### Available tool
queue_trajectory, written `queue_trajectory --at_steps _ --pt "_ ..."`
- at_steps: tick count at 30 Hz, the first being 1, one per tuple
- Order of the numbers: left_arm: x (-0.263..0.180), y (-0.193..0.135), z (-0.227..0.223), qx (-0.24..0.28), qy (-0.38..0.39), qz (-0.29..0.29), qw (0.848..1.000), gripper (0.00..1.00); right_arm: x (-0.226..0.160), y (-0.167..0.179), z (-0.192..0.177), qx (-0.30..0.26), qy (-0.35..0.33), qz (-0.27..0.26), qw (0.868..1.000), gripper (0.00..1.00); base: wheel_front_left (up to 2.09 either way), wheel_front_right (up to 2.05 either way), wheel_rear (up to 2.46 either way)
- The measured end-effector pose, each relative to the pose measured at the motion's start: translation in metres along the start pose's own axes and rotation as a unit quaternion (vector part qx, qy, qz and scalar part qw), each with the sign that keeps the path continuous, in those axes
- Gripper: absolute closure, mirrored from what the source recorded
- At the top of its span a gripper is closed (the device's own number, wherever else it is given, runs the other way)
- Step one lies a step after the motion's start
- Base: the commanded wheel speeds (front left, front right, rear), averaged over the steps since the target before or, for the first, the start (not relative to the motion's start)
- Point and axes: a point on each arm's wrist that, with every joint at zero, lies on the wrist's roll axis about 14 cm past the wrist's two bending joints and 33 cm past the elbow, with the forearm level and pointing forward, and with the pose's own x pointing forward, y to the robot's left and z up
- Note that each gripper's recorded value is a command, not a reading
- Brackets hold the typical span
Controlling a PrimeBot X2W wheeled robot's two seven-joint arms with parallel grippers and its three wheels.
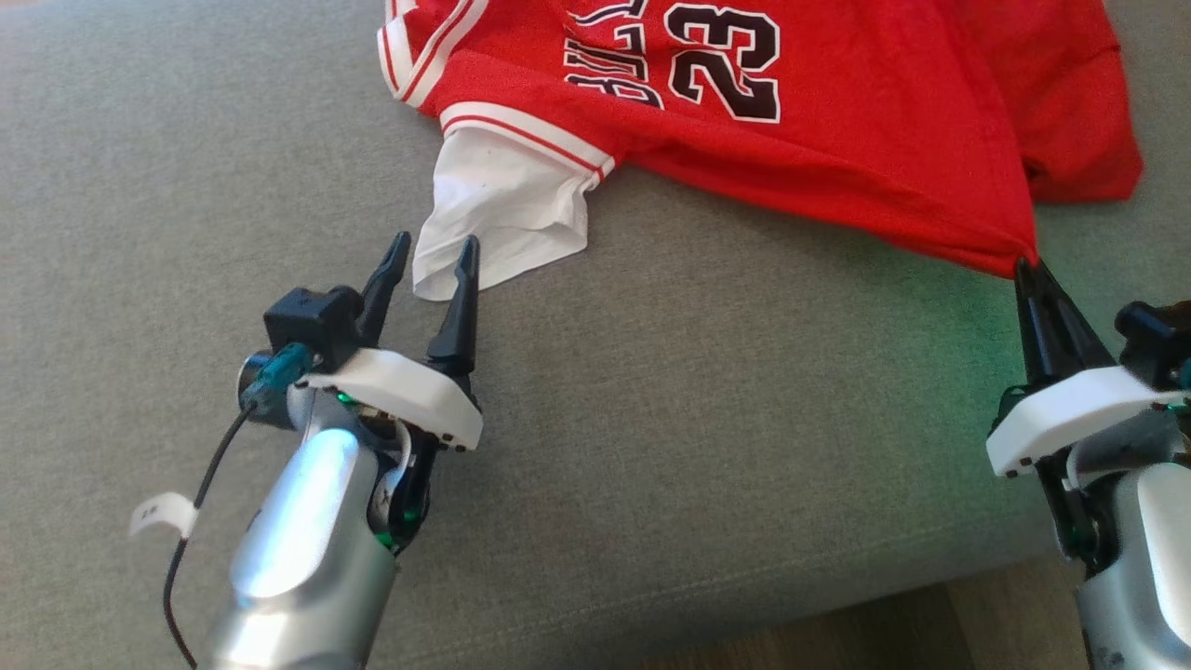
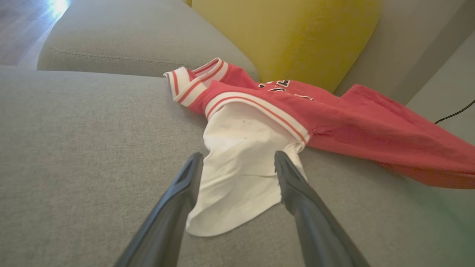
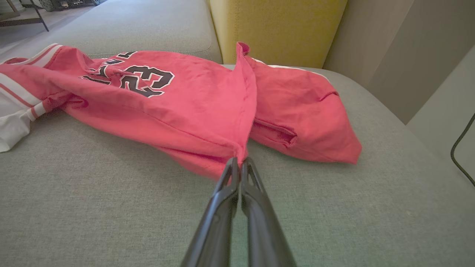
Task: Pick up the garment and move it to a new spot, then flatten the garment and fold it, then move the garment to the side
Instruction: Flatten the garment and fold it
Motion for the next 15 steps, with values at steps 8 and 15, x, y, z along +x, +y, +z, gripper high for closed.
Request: queue_trajectory --at_steps 8,15 --pt "0.002 0.012 -0.026 0.015 0.043 0.025 0.999 0.00 -0.001 -0.006 -0.004 -0.004 0.003 -0.010 1.000 1.00 0.00 0.00 0.00" --pt "0.007 0.021 -0.023 0.011 0.042 0.040 0.998 0.00 0.002 -0.004 -0.003 0.000 0.000 -0.010 1.000 1.00 0.00 0.00 0.00"
